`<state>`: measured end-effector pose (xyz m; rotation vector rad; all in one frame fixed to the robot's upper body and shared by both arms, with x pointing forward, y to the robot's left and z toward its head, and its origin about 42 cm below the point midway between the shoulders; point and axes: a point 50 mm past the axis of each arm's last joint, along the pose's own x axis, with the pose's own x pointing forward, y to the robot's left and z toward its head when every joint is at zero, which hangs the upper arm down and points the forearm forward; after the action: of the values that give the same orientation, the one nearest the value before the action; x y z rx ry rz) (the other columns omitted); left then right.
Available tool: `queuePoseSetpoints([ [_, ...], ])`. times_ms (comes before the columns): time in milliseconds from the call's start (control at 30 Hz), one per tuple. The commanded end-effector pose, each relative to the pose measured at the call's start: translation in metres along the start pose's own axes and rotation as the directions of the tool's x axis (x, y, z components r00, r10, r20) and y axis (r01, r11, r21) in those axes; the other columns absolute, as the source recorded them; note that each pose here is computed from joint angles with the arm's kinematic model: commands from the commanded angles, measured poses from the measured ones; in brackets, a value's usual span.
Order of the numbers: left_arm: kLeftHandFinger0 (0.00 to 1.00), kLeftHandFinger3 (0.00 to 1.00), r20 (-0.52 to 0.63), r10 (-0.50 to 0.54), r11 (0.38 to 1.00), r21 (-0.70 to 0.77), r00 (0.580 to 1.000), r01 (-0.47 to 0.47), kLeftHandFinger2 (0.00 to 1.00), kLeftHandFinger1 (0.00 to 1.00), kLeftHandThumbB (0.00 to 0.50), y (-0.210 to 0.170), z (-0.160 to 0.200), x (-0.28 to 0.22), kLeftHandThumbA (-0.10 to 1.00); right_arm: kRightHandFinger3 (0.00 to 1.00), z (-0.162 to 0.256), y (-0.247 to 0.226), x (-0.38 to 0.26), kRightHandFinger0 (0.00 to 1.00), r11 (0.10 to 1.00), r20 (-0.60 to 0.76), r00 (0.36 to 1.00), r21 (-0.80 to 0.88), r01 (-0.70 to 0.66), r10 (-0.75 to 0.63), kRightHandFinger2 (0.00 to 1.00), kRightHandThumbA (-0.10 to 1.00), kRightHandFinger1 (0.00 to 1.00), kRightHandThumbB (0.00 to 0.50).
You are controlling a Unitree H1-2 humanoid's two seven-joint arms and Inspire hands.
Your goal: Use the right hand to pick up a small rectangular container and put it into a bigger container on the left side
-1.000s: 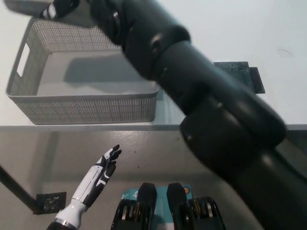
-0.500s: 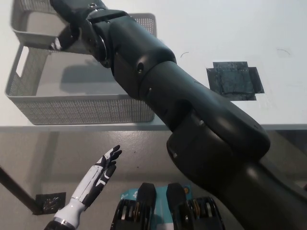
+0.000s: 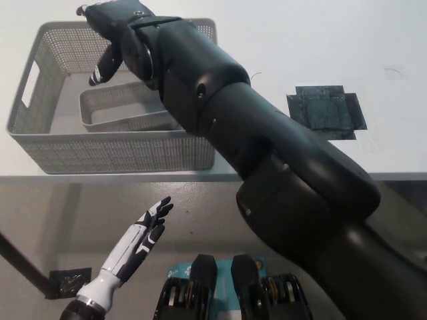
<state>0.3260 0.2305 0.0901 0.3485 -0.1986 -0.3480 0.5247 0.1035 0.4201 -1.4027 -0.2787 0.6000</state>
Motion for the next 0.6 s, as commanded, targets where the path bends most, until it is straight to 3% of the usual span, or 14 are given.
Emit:
queuePoseSetpoints([
  [0, 1.0, 1.0, 0.051, -0.013, 1.0, 0.021, 0.999, 0.012, 1.0, 1.0, 0.284, 0.005, 0.012, 0.011, 1.0, 1.0, 0.003, -0.063, -0.012, 1.0, 0.995, 0.05, 0.994, 0.027, 0.098, -0.1, 1.0, 0.97, 1.0, 0.5],
  [133, 1.0, 1.0, 0.059, -0.01, 1.0, 0.02, 0.998, 0.008, 1.0, 1.0, 0.277, 0.006, 0.013, 0.01, 1.0, 1.0, -0.019, -0.125, -0.033, 1.0, 0.956, 0.126, 0.948, 0.065, 0.287, -0.293, 1.0, 1.0, 1.0, 0.5],
  [200, 1.0, 1.0, 0.062, -0.004, 1.0, 0.017, 0.998, 0.003, 1.0, 1.0, 0.284, 0.008, 0.013, 0.012, 1.0, 1.0, -0.035, -0.162, -0.051, 1.0, 0.92, 0.147, 0.91, 0.127, 0.372, -0.388, 1.0, 1.0, 1.0, 0.457],
  [267, 1.0, 1.0, 0.055, -0.002, 1.0, 0.016, 0.998, 0.002, 1.0, 1.0, 0.29, 0.009, 0.014, 0.012, 1.0, 1.0, -0.054, -0.192, -0.068, 1.0, 0.885, 0.157, 0.877, 0.195, 0.422, -0.453, 1.0, 1.0, 1.0, 0.457],
  [300, 1.0, 1.0, 0.06, 0.002, 1.0, 0.015, 0.998, -0.003, 1.0, 1.0, 0.291, 0.01, 0.014, 0.012, 1.0, 1.0, -0.064, -0.207, -0.079, 1.0, 0.87, 0.166, 0.86, 0.207, 0.448, -0.483, 1.0, 1.0, 1.0, 0.416],
  [433, 1.0, 1.0, 0.069, 0.002, 1.0, 0.025, 0.998, -0.004, 1.0, 1.0, 0.263, 0.009, 0.012, 0.01, 1.0, 1.0, -0.106, -0.231, -0.117, 1.0, 0.811, 0.233, 0.78, 0.248, 0.53, -0.581, 1.0, 1.0, 1.0, 0.341],
  [500, 1.0, 1.0, 0.062, 0.003, 1.0, 0.03, 0.998, -0.004, 1.0, 1.0, 0.267, 0.009, 0.011, 0.009, 1.0, 1.0, -0.131, -0.228, -0.142, 1.0, 0.784, 0.263, 0.741, 0.28, 0.554, -0.618, 1.0, 1.0, 1.0, 0.385],
  [567, 1.0, 1.0, 0.06, 0.007, 1.0, 0.026, 0.998, -0.009, 1.0, 1.0, 0.268, 0.01, 0.01, 0.009, 1.0, 1.0, -0.148, -0.216, -0.17, 1.0, 0.745, 0.27, 0.697, 0.316, 0.587, -0.664, 1.0, 1.0, 1.0, 0.36],
])
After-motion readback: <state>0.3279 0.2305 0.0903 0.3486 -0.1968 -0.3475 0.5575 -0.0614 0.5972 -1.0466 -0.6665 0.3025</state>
